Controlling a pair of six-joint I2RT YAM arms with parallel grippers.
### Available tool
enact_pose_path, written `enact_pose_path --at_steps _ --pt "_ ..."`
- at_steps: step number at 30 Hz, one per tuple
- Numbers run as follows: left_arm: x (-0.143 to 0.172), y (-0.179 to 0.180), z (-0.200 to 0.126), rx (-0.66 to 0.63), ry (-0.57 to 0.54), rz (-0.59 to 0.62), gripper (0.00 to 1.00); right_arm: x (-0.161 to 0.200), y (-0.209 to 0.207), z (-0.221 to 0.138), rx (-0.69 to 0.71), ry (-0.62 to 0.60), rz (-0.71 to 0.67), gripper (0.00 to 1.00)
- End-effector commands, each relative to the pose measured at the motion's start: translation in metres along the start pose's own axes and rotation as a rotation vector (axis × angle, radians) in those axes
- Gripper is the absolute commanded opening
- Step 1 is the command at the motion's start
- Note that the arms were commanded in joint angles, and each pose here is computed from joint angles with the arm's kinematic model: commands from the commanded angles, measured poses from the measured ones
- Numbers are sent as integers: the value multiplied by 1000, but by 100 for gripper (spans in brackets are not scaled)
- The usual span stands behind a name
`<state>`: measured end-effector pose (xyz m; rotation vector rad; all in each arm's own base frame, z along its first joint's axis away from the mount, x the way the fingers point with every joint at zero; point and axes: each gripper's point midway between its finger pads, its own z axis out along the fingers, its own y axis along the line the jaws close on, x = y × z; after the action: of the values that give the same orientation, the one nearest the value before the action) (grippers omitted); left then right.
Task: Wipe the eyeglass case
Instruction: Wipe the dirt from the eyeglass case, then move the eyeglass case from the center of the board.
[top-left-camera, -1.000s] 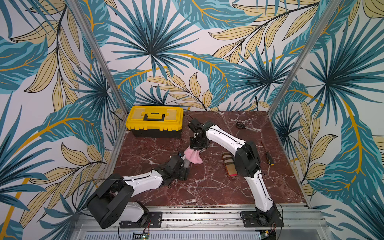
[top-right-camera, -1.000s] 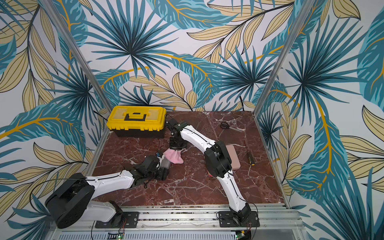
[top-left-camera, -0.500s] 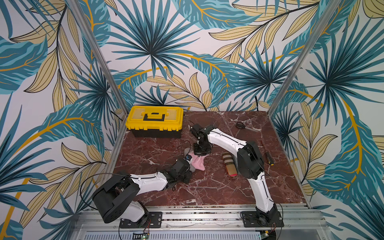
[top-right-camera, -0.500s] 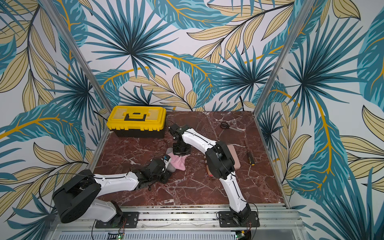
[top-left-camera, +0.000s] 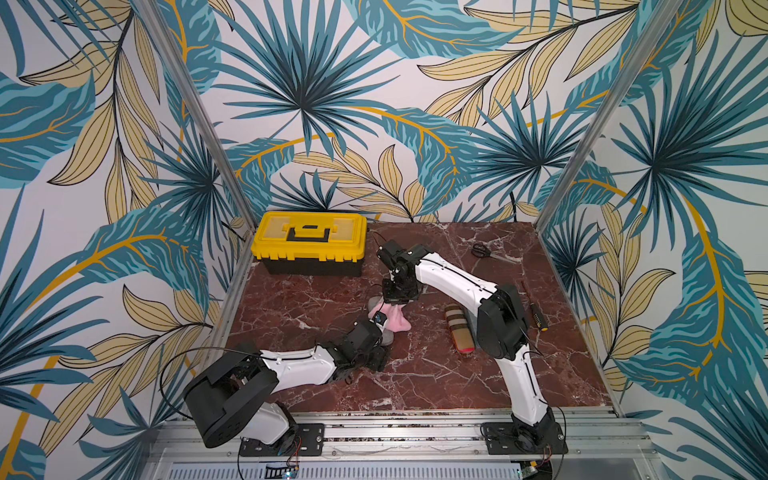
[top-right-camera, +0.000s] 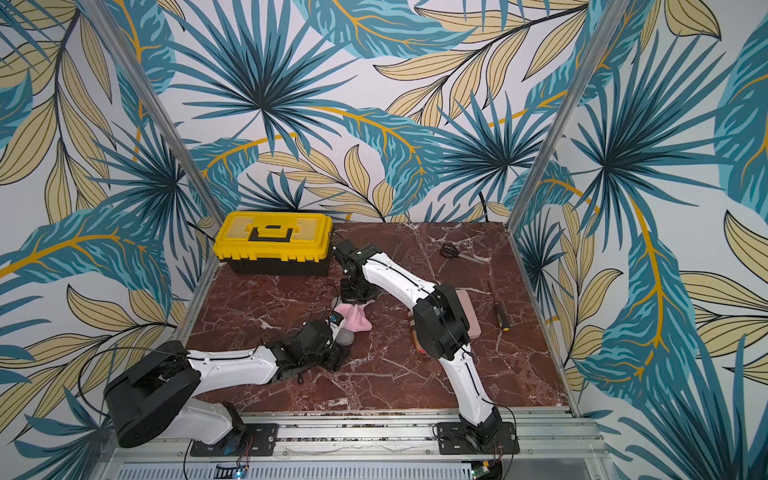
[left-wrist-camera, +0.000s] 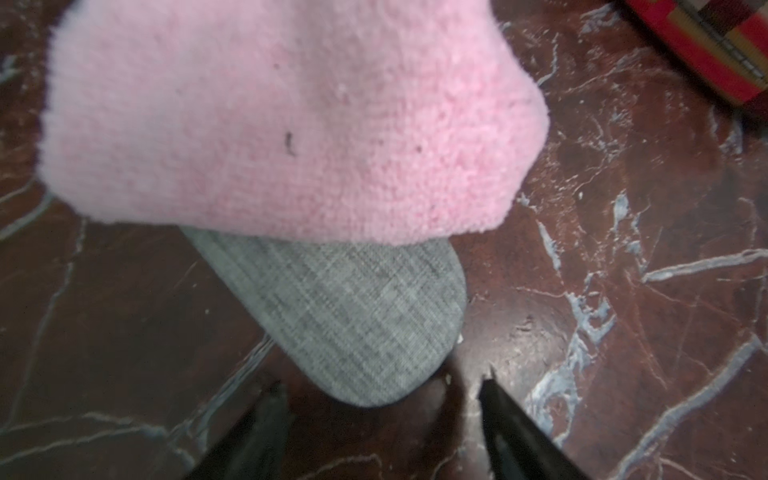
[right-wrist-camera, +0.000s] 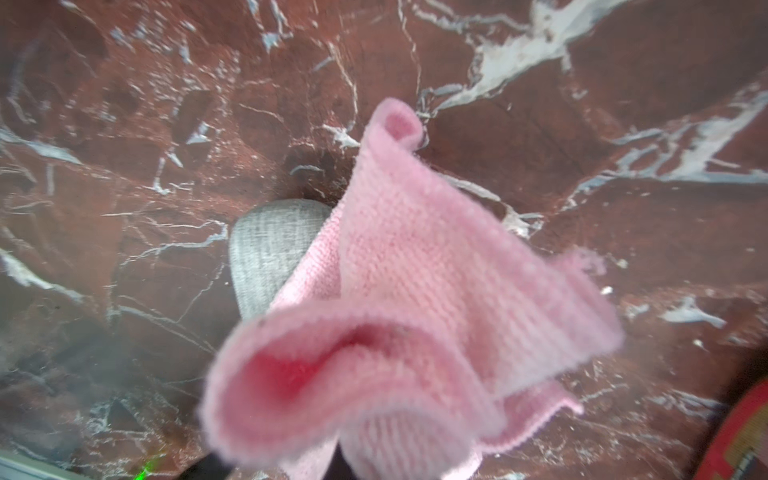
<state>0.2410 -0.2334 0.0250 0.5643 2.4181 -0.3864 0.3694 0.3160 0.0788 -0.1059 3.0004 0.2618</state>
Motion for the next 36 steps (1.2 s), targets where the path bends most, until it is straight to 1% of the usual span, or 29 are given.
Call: enact_pose_path --at_steps 1,3,5,7,9,13,15,16,17,18,19,20,21,24,26,28,31,34,36 --pt "15 14 -6 -68 51 -26 90 -2 -3 -10 -9 -12 -2 0" --pt "12 16 -8 -81 43 -33 98 -15 -7 -25 -41 -41 13 0" --pt "5 21 -11 -122 39 -38 100 -26 -15 -33 -45 -60 32 0" --pt "-10 29 -22 -192 20 -53 100 -32 -28 -37 -33 -66 58 0" --pt "-33 35 -41 -240 -50 -70 100 -33 -39 -39 -27 -65 82 0" --pt "-64 37 -73 -235 -215 -103 100 -35 -51 -46 -30 -95 109 0" --pt "-72 56 -84 -312 -320 -245 100 -37 -53 -49 -39 -109 121 0" --pt "-75 51 -82 -269 -332 -246 100 -37 -53 -49 -44 -113 123 0" --pt "-79 37 -78 -176 -326 -184 100 -38 -53 -49 -50 -116 123 0" --pt "-83 30 -77 -128 -330 -157 100 -38 -54 -50 -50 -116 122 0" --pt "-86 26 -75 -105 -325 -151 100 -39 -54 -51 -51 -122 122 0" --pt "-88 19 -71 -70 -304 -131 100 -39 -56 -52 -47 -123 122 0" --pt "-88 16 -66 -67 -270 -122 100 -40 -57 -53 -48 -128 123 0" --pt "-77 10 -47 -71 -120 -130 100 -41 -65 -57 -57 -138 140 0" --pt "-73 4 -31 -68 -58 -152 100 -41 -71 -57 -58 -135 149 0" --pt "-71 -1 -18 -73 -24 -158 100 -39 -76 -57 -57 -129 150 0" --pt "-71 -1 -4 -114 12 -168 100 -36 -78 -57 -55 -126 145 0" --pt "-63 10 6 -203 78 -171 100 -32 -78 -55 -69 -116 157 0" --pt "-59 16 8 -255 96 -164 100 -29 -78 -54 -77 -113 163 0"
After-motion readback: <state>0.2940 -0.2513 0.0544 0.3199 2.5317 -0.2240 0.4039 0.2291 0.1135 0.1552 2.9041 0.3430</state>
